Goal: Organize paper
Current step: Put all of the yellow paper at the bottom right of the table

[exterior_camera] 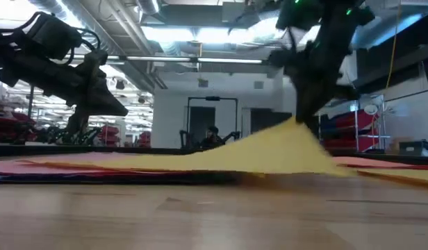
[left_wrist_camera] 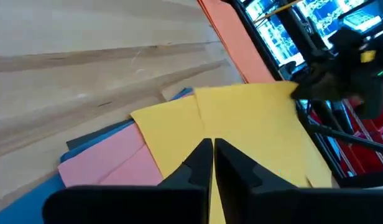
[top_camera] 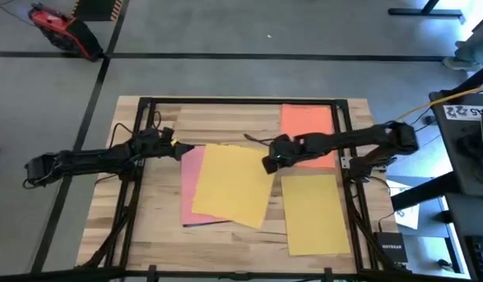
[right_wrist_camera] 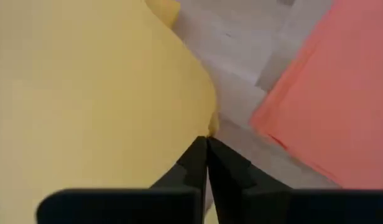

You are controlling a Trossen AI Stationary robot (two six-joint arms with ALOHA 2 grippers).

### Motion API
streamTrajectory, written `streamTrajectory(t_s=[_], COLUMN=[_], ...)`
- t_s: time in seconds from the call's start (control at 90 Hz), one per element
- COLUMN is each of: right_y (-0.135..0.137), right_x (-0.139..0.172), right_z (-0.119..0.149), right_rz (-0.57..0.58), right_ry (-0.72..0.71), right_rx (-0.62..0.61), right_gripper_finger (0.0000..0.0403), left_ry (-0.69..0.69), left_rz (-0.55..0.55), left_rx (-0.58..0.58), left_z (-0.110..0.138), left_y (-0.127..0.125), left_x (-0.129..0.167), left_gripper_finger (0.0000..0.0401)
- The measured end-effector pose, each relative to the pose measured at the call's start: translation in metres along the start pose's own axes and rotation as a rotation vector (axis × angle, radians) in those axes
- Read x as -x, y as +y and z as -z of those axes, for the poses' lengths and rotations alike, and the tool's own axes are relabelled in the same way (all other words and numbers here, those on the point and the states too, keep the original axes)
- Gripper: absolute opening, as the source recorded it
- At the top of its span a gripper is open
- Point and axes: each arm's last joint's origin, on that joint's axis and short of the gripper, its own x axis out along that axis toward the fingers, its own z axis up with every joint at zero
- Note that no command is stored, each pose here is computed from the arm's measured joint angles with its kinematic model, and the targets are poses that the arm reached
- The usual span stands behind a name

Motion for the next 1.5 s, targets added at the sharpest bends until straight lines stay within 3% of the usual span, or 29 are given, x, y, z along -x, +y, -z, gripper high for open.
streamTrajectory(t_s=[0.144, 0.378, 0.644, 1.078, 1.5], right_y=[-0.014, -0.046, -0.066, -0.071, -0.083], right_x=[0.029, 0.062, 0.083, 0.095, 0.074], right_z=[0.014, 0.037, 0.048, 0.073, 0.098], right_rz=[0.013, 0.17, 0.272, 0.32, 0.408], right_ry=[0.086, 0.254, 0.265, 0.321, 0.371], right_rx=[0.062, 0.176, 0.096, 0.204, 0.162], right_gripper_finger=[0.0, 0.0, 0.0, 0.0, 0.0], left_ry=[0.0, 0.0, 0.001, 0.018, 0.016], left_rz=[-0.001, -0.001, -0.002, -0.023, -0.024], left_rx=[0.001, 0.001, 0.0, -0.004, -0.001], left_z=[0.0, 0.0, 0.0, 0.002, 0.002], left_y=[0.0, 0.0, 0.0, 0.002, 0.002], left_x=[0.0, 0.0, 0.0, 0.0, 0.0], left_gripper_finger=[0.0, 0.0, 0.0, 0.0, 0.0])
